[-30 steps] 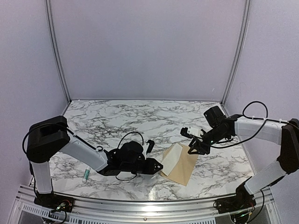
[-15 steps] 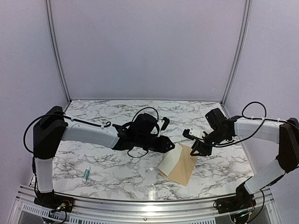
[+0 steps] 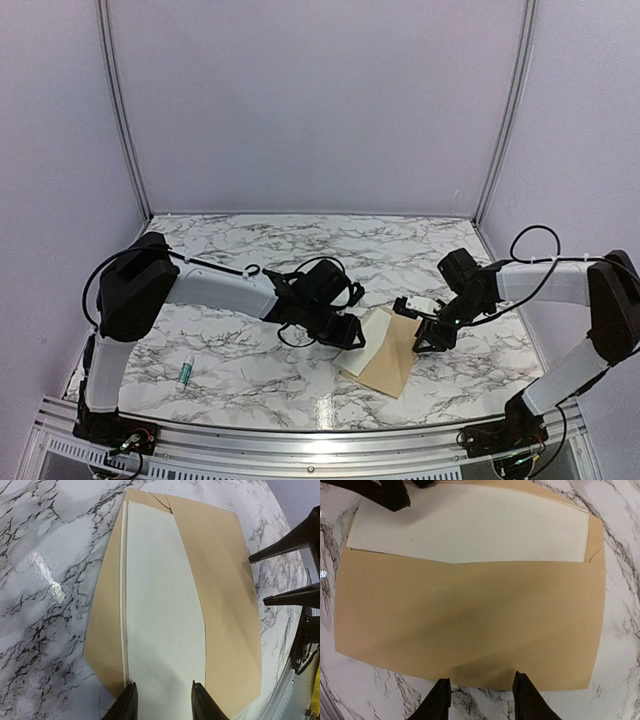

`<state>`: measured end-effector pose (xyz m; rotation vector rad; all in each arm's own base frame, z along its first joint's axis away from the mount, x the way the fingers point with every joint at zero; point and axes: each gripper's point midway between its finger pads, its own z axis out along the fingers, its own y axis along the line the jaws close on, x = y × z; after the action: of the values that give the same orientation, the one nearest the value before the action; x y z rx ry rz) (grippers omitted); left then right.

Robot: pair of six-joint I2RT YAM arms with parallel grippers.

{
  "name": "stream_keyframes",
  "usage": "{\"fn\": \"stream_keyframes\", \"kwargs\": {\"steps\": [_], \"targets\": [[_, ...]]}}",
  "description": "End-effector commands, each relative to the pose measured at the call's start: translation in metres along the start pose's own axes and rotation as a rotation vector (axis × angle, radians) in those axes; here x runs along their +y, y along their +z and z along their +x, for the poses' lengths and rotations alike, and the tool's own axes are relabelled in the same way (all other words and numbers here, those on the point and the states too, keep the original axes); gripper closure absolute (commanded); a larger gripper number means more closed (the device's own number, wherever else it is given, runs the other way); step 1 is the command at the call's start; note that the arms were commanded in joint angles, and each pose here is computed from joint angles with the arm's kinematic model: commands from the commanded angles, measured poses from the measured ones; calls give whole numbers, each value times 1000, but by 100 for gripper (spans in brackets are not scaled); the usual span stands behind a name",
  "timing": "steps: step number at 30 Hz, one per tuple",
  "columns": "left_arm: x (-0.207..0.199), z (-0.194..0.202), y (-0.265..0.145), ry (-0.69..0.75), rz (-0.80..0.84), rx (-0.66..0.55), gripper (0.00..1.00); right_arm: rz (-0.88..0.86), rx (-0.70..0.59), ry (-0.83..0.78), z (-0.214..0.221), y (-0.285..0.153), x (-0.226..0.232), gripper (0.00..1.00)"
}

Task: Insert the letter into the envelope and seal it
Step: Pick up the 1/4-folded letter from the envelope.

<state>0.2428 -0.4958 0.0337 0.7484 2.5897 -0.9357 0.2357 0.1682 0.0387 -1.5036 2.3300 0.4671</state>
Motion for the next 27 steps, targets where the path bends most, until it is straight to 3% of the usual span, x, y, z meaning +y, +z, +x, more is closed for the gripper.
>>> {"fn": "stream_keyframes", "kwargs": {"steps": [1,13,18,23,27], "targets": [[3,-6,-3,-16,-19,5,61,-33,3,-5,4,6,3,61],[6,-21,2,-4,-25,-22,57,-65,40,1,10,19,9,61],[10,-25,3,18,-43,-34,51,-57,55,-6,12,22,9,61],[14,-25,4,21,-55,-30,51,-65,69,-4,14,25,11,62],[7,-17,11,-4,8,18,57,-65,67,-6,13,25,13,61]]}}
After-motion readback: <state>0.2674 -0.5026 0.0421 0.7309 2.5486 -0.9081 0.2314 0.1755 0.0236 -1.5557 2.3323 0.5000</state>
